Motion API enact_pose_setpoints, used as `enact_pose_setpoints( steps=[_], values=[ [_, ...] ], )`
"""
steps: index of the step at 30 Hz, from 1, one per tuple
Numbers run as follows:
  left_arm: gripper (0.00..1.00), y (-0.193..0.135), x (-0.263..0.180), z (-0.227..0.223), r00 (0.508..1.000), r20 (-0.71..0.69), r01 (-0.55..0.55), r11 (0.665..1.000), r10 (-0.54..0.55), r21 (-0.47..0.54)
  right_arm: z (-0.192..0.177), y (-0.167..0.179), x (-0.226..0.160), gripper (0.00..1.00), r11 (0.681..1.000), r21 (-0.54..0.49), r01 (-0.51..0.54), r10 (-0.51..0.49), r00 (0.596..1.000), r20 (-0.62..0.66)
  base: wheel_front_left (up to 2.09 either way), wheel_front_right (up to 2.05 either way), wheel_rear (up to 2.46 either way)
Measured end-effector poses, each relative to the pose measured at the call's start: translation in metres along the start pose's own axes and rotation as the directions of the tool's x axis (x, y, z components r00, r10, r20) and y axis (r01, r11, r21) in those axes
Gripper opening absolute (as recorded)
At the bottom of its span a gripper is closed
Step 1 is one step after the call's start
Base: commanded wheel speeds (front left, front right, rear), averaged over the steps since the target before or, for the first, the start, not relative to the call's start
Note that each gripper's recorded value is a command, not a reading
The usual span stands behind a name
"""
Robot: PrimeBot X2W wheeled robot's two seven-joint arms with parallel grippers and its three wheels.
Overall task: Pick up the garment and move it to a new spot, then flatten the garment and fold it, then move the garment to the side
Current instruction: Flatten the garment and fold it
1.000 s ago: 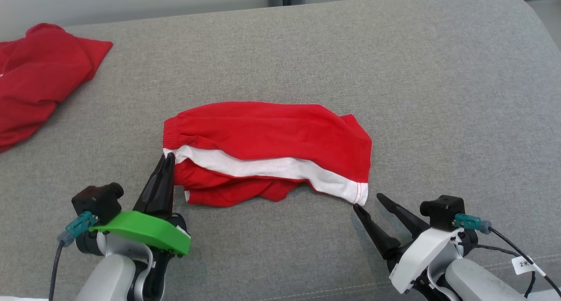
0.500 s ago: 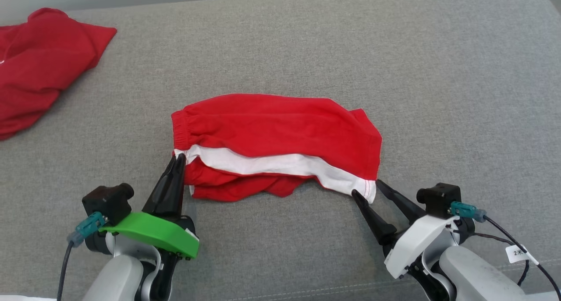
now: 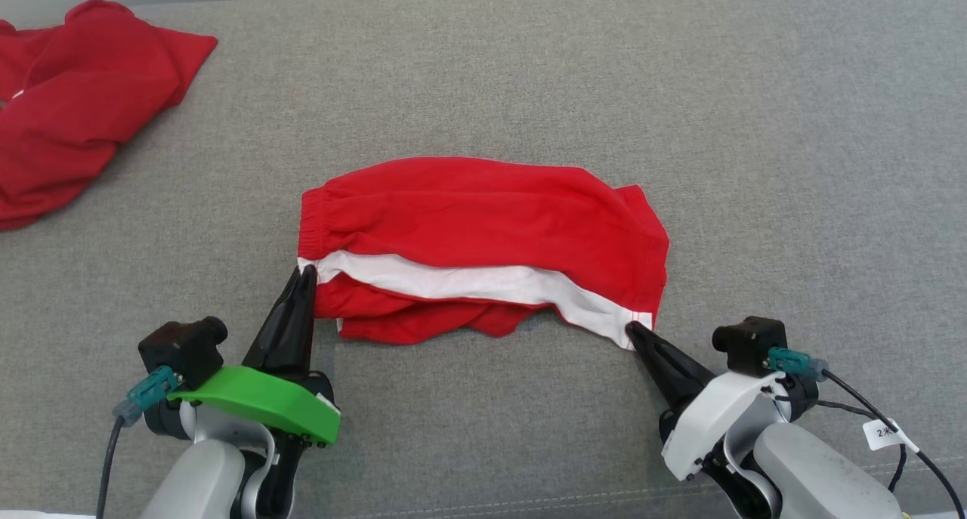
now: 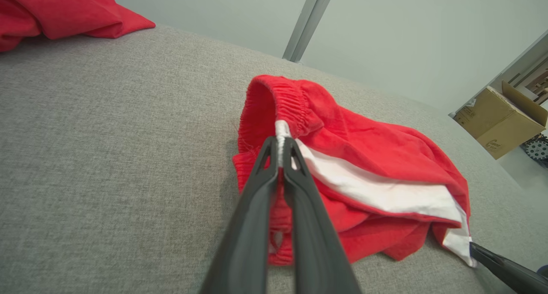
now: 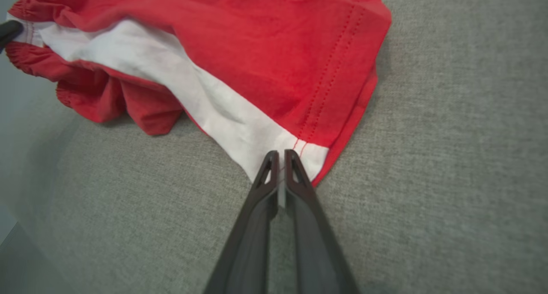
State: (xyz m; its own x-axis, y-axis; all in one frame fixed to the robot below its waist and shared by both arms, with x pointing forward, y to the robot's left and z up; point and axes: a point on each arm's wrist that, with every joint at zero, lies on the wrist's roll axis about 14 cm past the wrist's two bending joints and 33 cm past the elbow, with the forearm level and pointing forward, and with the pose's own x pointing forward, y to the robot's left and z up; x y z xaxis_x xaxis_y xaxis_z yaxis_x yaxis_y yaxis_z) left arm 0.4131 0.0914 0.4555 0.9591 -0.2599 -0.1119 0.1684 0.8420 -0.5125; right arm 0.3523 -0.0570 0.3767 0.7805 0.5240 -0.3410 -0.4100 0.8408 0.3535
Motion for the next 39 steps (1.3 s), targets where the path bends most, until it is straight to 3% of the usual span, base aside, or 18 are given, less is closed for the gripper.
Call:
enact_pose_setpoints(
  steps=[15,16,17,18,19,26,39],
  values=[
    [0.0,0.001,0.001,0.002,1.0,0.008,-0.004,1.0,0.004,-0.001,0.009,-0.011,0.001,0.0,1.0,-0.002,0.028,-0.028,0.999,0.024,0.0,0.0,0.0],
    [0.0,0.001,0.001,0.002,1.0,0.008,-0.003,1.0,0.003,-0.002,0.009,-0.012,0.0,0.3,1.0,-0.003,0.03,-0.03,0.999,0.022,0.0,0.0,0.0],
    [0.0,0.0,0.001,0.002,1.0,0.008,-0.003,1.0,0.003,-0.003,0.008,-0.012,0.0,0.44,1.0,-0.004,0.03,-0.03,0.999,0.02,0.0,0.0,0.0],
    [0.0,0.0,0.001,0.002,1.0,0.008,-0.002,1.0,0.002,-0.004,0.008,-0.012,0.0,0.93,1.0,-0.005,0.029,-0.029,0.999,0.019,0.0,0.0,0.0],
    [0.0,-0.001,0.001,0.002,1.0,0.008,0.0,1.0,0.0,-0.006,0.007,-0.011,0.0,1.0,1.0,-0.01,0.026,-0.026,1.0,0.016,0.0,0.0,0.0],
    [0.0,-0.002,0.0,0.001,1.0,0.005,0.0,1.0,0.0,-0.008,0.01,0.005,0.001,1.0,0.993,-0.11,-0.039,0.042,0.999,0.018,0.0,0.0,0.0],
    [0.0,0.001,0.001,-0.002,1.0,0.002,-0.006,1.0,0.006,-0.009,-0.005,0.005,-0.006,1.0,0.984,-0.169,-0.051,0.048,0.999,-0.024,0.0,0.0,0.0]
  ],
)
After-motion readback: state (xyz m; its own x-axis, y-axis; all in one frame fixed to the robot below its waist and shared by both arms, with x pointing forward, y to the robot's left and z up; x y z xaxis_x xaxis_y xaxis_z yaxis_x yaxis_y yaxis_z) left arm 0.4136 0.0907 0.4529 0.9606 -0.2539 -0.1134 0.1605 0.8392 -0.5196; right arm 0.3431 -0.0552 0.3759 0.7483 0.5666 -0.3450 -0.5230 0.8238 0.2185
